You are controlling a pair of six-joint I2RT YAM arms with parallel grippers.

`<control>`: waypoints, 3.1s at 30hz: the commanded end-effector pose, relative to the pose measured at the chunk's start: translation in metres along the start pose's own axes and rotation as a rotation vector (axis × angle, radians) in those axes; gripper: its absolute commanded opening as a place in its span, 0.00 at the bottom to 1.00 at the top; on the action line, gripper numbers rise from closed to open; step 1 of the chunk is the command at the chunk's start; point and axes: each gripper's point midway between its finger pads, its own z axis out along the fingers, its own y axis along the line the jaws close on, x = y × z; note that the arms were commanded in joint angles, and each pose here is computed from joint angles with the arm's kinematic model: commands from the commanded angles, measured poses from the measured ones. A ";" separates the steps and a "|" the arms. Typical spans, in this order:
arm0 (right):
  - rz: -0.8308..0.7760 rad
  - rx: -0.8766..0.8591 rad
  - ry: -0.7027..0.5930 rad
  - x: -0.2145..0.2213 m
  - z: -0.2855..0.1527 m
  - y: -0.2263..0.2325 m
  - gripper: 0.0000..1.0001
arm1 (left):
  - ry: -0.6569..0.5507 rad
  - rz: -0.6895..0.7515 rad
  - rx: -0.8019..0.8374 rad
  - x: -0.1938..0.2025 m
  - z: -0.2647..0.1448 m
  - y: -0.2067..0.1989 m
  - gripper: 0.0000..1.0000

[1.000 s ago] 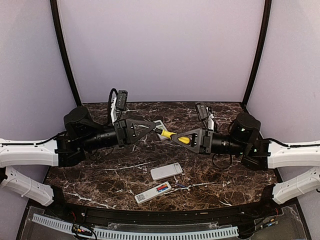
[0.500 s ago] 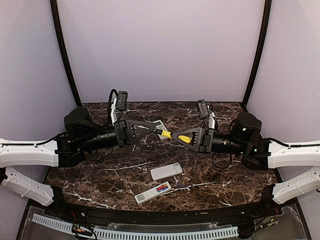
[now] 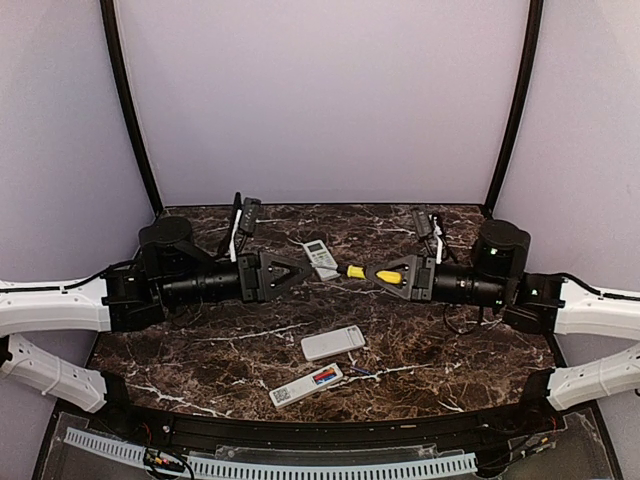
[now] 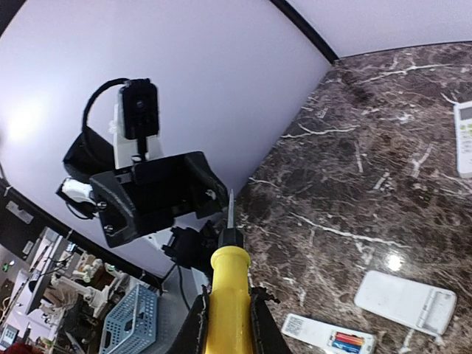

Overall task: Unload the batteries from the remote control
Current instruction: Pass from the left arm to the right, then hold the remote control without the battery cover at the center of the board, then remove the battery at the corner of the board.

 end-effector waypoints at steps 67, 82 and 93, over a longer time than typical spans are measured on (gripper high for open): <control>0.043 0.428 0.521 0.150 0.000 -0.107 0.00 | 0.639 -0.502 -0.661 0.249 -0.062 0.137 0.37; 0.209 0.288 0.479 0.148 0.004 -0.078 0.00 | 0.669 -0.498 -0.658 0.258 -0.058 0.140 0.35; 0.234 0.241 0.461 0.144 0.005 -0.068 0.00 | 0.669 -0.498 -0.669 0.260 -0.062 0.143 0.34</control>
